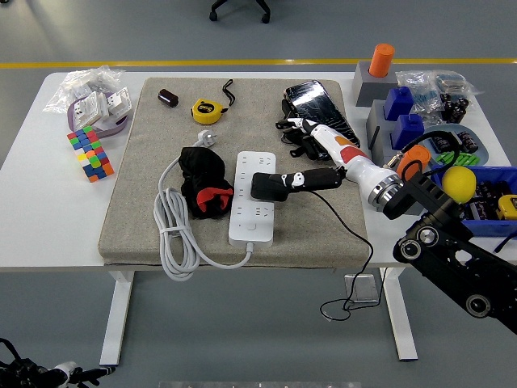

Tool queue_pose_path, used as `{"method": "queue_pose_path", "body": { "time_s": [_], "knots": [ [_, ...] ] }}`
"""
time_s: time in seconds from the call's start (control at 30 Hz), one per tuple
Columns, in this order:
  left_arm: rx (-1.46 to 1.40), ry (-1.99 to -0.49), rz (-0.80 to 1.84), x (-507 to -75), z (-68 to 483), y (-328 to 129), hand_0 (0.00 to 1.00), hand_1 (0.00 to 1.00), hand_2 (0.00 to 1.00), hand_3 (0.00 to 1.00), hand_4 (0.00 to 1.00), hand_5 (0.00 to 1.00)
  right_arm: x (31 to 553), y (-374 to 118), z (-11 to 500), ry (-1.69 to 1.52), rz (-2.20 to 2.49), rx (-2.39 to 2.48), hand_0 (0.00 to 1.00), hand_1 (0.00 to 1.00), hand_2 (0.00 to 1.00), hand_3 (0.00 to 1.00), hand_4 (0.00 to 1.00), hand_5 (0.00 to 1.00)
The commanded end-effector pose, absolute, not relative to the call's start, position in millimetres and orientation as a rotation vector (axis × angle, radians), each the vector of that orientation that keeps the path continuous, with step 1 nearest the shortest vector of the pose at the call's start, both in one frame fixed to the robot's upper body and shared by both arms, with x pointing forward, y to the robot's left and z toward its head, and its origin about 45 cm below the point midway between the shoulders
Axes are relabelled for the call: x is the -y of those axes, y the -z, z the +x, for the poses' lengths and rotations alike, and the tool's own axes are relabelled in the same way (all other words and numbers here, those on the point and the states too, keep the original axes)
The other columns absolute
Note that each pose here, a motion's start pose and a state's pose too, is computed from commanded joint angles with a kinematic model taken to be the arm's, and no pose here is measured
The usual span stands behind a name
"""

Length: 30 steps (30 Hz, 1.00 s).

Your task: Pull the plug out and thorw away

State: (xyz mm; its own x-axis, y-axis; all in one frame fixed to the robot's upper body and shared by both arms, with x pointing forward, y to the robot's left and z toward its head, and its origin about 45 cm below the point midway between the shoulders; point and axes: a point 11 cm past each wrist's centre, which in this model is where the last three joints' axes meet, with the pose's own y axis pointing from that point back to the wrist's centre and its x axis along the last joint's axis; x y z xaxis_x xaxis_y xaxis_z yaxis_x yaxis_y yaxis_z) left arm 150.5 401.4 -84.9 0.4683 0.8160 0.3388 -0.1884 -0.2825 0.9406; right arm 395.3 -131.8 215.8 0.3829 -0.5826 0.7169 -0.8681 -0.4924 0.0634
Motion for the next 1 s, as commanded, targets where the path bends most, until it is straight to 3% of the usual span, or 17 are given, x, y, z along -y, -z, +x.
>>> {"method": "queue_pose_path", "body": {
  "time_s": [0.57, 1.0],
  "knots": [
    [-0.562, -1.047, 1.563, -396.2, 149.7, 86.1, 0.532, 0.663, 0.693, 0.665, 0.814, 0.71, 134.3, -158.6, 419.8, -0.925, 2.007, 1.204, 0.782, 0.785, 0.774, 0.803, 0.998, 0.4],
    [-0.558, -1.029, 1.586, -400.4, 147.1, 85.4, 0.533, 0.663, 0.692, 0.665, 0.817, 0.702, 121.6, -145.1, 418.7, -0.86, 2.019, 1.226, 0.753, 0.747, 0.744, 0.774, 0.998, 0.392]
  ]
}}
